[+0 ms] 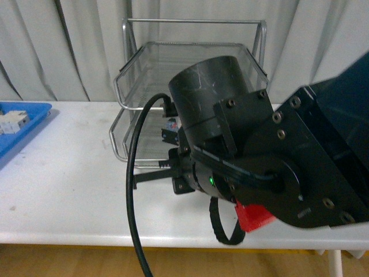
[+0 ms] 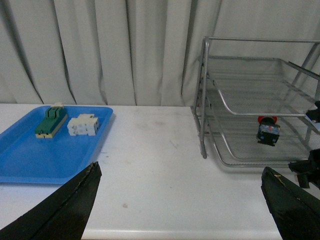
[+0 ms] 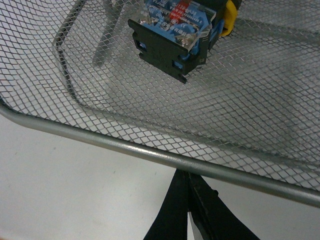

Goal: Place button on rack with both arms

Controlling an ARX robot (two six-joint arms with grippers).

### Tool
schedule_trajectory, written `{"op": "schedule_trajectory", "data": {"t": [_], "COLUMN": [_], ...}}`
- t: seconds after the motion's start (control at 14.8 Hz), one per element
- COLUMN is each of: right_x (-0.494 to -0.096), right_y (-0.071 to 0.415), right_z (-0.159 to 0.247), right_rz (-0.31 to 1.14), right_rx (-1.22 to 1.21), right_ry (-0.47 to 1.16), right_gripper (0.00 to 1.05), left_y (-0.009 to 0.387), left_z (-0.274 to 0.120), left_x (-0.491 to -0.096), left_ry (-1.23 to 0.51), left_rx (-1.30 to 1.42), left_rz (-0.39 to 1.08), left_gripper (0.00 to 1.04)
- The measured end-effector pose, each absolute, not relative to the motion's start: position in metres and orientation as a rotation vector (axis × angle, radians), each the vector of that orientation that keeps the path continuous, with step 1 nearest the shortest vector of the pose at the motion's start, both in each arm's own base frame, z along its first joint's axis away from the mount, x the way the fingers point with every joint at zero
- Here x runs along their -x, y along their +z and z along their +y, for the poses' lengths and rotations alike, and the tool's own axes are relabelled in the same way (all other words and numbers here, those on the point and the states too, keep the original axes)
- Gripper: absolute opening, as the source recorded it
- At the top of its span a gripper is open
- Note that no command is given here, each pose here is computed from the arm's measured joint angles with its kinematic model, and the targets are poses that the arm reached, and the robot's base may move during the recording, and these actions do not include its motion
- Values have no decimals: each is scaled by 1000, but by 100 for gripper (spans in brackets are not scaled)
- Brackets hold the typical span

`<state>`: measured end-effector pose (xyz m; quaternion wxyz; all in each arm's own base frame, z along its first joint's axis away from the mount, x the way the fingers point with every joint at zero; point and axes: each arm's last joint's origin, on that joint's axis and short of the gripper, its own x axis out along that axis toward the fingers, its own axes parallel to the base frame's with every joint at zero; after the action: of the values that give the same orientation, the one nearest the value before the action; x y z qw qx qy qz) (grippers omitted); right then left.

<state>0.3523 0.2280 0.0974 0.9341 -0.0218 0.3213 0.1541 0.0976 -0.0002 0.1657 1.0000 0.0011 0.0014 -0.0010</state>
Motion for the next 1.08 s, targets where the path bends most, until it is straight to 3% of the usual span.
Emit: {"op": "schedule_trajectory", "data": {"t": [0.14, 0.61, 0.88, 1.08], "right_x": [-395, -415, -367, -306], "right_y": [90, 96, 121, 161], "right_z": [226, 221, 198, 160], "right_rz": [678, 631, 581, 489], "right_rx": [60, 49, -8, -80], "right_ry": [241, 222, 309, 325], "right_gripper": [2, 2, 2, 2], "left_y": [166, 166, 166, 166], "left_z": [0, 0, 0, 0], "left_x": [-98, -98, -98, -98], "left_ry": [-2, -2, -2, -2], "left_rx": [-2, -2, -2, -2], "left_rz": [2, 2, 2, 3], "left_gripper": [98, 98, 98, 98]}}
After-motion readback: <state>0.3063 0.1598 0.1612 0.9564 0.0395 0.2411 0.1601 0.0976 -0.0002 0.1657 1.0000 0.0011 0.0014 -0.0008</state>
